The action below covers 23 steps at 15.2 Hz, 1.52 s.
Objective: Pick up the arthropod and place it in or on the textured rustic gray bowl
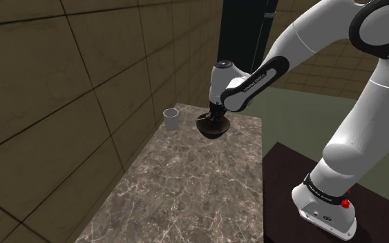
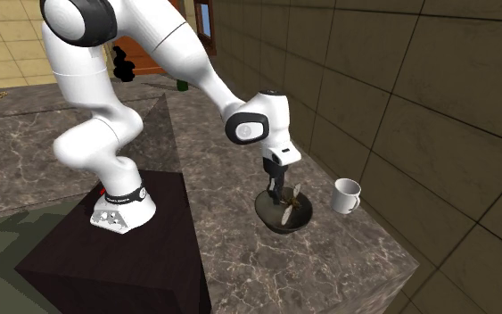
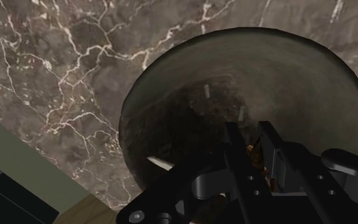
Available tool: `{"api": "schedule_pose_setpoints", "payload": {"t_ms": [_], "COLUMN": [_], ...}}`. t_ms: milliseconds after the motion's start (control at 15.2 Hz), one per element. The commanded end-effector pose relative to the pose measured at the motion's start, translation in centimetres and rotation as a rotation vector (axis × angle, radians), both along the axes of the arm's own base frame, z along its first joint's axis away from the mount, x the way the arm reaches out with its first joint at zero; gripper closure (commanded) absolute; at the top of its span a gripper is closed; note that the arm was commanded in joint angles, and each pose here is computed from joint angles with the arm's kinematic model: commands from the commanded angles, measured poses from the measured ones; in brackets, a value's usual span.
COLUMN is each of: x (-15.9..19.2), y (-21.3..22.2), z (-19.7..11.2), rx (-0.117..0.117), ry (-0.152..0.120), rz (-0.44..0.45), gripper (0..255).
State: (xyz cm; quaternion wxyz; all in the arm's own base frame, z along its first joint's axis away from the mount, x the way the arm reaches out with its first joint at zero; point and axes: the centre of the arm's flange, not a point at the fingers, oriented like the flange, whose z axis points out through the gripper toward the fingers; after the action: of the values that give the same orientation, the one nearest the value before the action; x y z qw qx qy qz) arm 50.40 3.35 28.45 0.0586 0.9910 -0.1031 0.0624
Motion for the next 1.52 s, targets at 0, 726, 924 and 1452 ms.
{"api": "schedule_pose_setpoints", "payload": {"t_ms": [0,726,924,1452], "x": [0.0,-0.1,-0.5,-0.5], "y": [0.0,0.2,0.6,0.6], "z": [-0.1,1.2,4.9,4.9], "rx": [0.0,0.0,0.0,0.0], "ry": [0.0,0.0,0.0,0.0], "rz": [0.0,0.0,0.0,0.0], "gripper": [255,0,0,0]}}
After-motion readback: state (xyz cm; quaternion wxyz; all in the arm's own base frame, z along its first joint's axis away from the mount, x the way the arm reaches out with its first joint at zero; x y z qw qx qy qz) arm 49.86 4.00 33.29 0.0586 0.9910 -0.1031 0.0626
